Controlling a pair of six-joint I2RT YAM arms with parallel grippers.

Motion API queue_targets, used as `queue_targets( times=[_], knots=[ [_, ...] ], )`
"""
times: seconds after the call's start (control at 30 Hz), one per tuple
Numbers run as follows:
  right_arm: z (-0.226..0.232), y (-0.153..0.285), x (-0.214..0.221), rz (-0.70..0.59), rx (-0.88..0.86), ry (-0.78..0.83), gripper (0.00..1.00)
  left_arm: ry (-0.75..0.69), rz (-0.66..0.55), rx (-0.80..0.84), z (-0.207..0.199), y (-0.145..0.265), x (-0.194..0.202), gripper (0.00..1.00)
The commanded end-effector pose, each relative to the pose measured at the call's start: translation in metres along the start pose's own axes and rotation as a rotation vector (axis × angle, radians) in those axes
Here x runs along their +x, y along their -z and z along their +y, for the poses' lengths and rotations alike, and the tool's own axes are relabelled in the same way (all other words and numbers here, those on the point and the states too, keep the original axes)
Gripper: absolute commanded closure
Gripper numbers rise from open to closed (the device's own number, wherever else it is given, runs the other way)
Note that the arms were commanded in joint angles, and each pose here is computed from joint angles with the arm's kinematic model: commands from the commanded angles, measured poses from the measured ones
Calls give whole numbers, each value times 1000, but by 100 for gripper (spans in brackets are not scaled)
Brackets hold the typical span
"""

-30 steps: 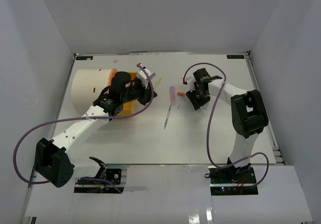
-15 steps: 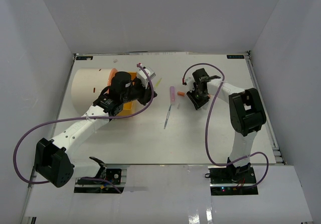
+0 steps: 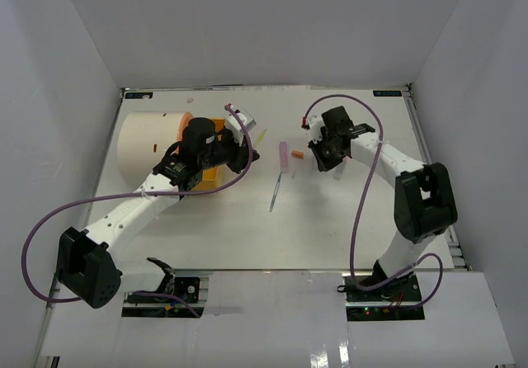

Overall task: Sort the stationery into containers
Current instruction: Close the pen cap on the pen.

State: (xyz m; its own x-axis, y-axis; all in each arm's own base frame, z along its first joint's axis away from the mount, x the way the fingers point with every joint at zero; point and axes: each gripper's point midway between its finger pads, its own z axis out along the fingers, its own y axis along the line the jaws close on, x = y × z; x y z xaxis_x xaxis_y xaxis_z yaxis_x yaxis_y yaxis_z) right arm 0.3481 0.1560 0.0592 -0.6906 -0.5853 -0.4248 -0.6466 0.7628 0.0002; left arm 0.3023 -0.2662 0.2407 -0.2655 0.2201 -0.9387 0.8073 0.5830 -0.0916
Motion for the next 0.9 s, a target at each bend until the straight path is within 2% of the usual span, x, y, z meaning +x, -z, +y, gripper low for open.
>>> queue_targets(
  times=[0.0,0.23,0.3,0.37,0.43,0.47,0.67,0.87],
  knots=[
    [28,72,-80,-364,-34,14,92,-11,-70,43,-12,10,-18,99],
    [80,183,-165,-897,-78,23,92,39,-120,142,-32,10,-27,100],
    [97,208,-174,-1017,-108,21,92,39,-137,169,-39,10,-30,100],
    [110,249,-190,-1198,-165,-6,92,35,-133,184,-44,9,-26,100],
    [118,258,-189,-1268,-215,-40,92,30,-129,177,-45,7,-24,100],
    [123,279,-194,-1354,-235,-31,92,27,-130,178,-45,6,-24,100],
    [135,306,-187,-1502,-306,-61,92,16,-174,174,-47,10,-31,100],
    [144,315,-179,-1537,-385,-84,92,22,-203,155,-45,13,-35,100]
  ],
)
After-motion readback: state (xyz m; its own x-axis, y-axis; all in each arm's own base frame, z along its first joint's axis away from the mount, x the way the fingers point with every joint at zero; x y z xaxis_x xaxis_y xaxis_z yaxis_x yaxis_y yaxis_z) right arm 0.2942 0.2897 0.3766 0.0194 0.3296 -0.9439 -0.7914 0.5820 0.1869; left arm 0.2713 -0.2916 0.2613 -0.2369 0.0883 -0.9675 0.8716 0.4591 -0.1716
